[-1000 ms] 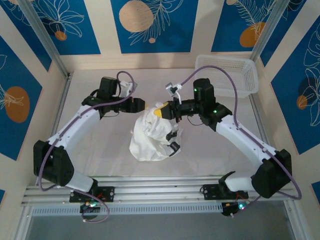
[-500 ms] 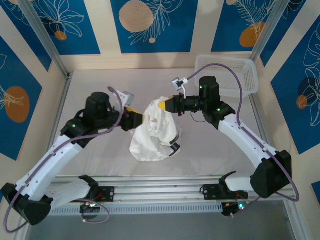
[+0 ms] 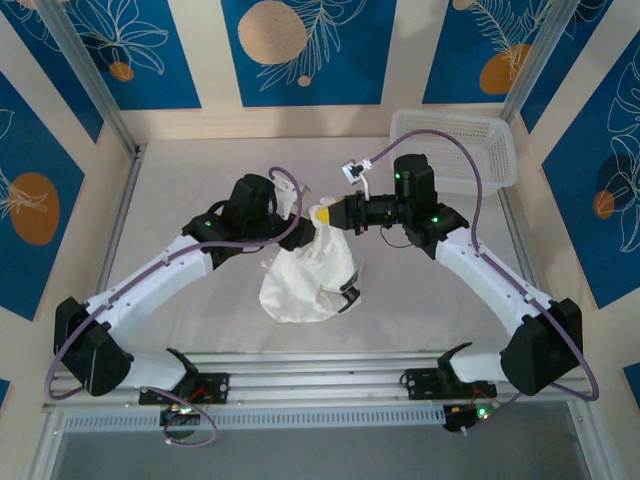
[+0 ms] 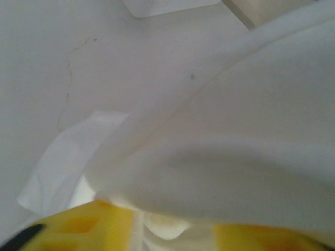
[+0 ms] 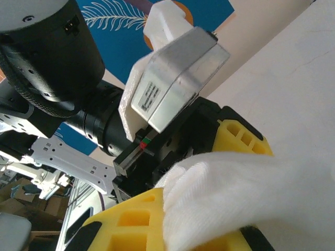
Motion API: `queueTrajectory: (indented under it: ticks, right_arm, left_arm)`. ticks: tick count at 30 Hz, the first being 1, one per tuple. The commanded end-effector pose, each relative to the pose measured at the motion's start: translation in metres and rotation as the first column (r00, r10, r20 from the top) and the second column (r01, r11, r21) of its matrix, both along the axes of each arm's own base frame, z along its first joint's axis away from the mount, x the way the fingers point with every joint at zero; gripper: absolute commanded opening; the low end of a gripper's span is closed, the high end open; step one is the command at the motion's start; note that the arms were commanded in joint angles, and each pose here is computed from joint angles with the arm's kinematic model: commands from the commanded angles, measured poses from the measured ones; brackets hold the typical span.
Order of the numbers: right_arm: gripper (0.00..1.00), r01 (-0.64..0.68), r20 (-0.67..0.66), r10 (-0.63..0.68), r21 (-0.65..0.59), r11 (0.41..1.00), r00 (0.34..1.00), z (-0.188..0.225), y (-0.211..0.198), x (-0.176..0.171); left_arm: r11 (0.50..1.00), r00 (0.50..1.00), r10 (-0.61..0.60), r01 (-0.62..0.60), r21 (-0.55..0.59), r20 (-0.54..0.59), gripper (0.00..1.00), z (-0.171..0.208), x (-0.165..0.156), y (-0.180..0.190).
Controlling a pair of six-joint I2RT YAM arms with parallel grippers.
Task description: Fold the inside-out t-shirt
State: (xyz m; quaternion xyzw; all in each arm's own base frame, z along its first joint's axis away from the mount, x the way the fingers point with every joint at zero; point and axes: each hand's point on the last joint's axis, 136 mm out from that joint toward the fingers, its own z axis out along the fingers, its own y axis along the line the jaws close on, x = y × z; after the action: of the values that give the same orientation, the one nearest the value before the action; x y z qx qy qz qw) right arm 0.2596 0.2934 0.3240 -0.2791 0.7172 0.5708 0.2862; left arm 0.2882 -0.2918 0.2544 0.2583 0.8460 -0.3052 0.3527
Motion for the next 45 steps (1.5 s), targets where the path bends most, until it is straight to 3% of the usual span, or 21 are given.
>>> queueTrajectory:
  ticks: [1,4,6,9,11,13,15,17,22,24,26,28,31,37,42,45]
  right_arm:
    - [0.00,0.071,-0.023,-0.071,-0.021,0.997,0.997,0.003,-0.010,0.009]
    - [0.00,0.197,-0.119,-0.201,-0.047,0.979,0.972,-0.018,-0.037,0.036]
    - [0.02,0.261,-0.178,-0.272,-0.082,0.962,0.946,-0.038,-0.055,0.052]
    - [0.04,0.252,-0.222,-0.284,-0.161,0.954,0.933,-0.069,-0.063,0.062]
    - [0.05,0.215,-0.268,-0.254,-0.164,0.963,0.929,-0.079,-0.061,0.064]
    - [0.08,0.201,-0.298,-0.237,-0.146,0.969,0.925,-0.078,-0.058,0.065]
    - [0.26,0.219,-0.297,-0.252,-0.141,0.965,0.921,-0.074,-0.060,0.065]
    - [0.35,0.279,-0.267,-0.312,-0.157,0.948,0.912,-0.067,-0.068,0.065]
    - [0.39,0.498,-0.124,-0.515,-0.149,0.855,0.848,-0.042,-0.095,0.051]
    - [0.37,0.551,-0.062,-0.557,-0.092,0.829,0.828,-0.032,-0.091,0.036]
    - [0.35,0.535,0.008,-0.535,-0.047,0.843,0.845,-0.026,-0.075,0.021]
    - [0.41,0.511,0.053,-0.509,-0.074,0.856,0.859,-0.029,-0.061,0.015]
    - [0.50,0.486,0.089,-0.478,-0.147,0.861,0.874,-0.039,-0.052,0.021]
    - [0.54,0.384,0.252,-0.334,-0.182,0.905,0.908,-0.067,-0.039,0.023]
    - [0.50,0.137,0.199,-0.120,-0.073,0.988,0.973,-0.055,-0.012,-0.002]
    - [0.36,0.057,0.094,-0.052,-0.053,0.997,0.994,-0.056,0.001,-0.003]
  left_arm:
    - [0.996,0.998,-0.016,0.022,-0.087,0.066,0.00,0.036,0.002,-0.008]
    - [0.983,1.000,-0.021,0.024,-0.181,0.018,0.00,0.054,-0.009,-0.003]
    - [0.947,0.996,-0.062,0.038,-0.320,-0.064,0.00,0.077,-0.019,0.000]
    - [0.855,0.976,-0.169,0.077,-0.514,-0.136,0.00,0.113,-0.033,-0.002]
    - [0.820,0.971,-0.194,0.081,-0.567,-0.142,0.00,0.127,-0.037,0.001]
    - [0.809,0.970,-0.194,0.073,-0.583,-0.148,0.00,0.133,-0.038,0.003]
    - [0.812,0.969,-0.191,0.068,-0.579,-0.154,0.00,0.132,-0.037,0.004]
    - [0.826,0.969,-0.180,0.055,-0.561,-0.170,0.00,0.125,-0.034,0.004]
    - [0.834,0.959,-0.185,0.037,-0.550,-0.215,0.00,0.110,-0.030,0.000]
    - [0.835,0.958,-0.188,0.039,-0.549,-0.218,0.00,0.108,-0.028,-0.001]
    - [0.836,0.958,-0.189,0.041,-0.547,-0.217,0.00,0.107,-0.027,-0.002]
    - [0.836,0.957,-0.192,0.045,-0.547,-0.215,0.00,0.109,-0.028,-0.002]
    - [0.839,0.957,-0.192,0.046,-0.543,-0.215,0.00,0.110,-0.029,-0.001]
    - [0.844,0.961,-0.186,0.049,-0.534,-0.206,0.00,0.113,-0.033,0.002]
    - [0.846,0.961,-0.178,0.040,-0.531,-0.212,0.00,0.111,-0.033,0.003]
    - [0.848,0.963,-0.175,0.042,-0.528,-0.204,0.00,0.110,-0.030,0.003]
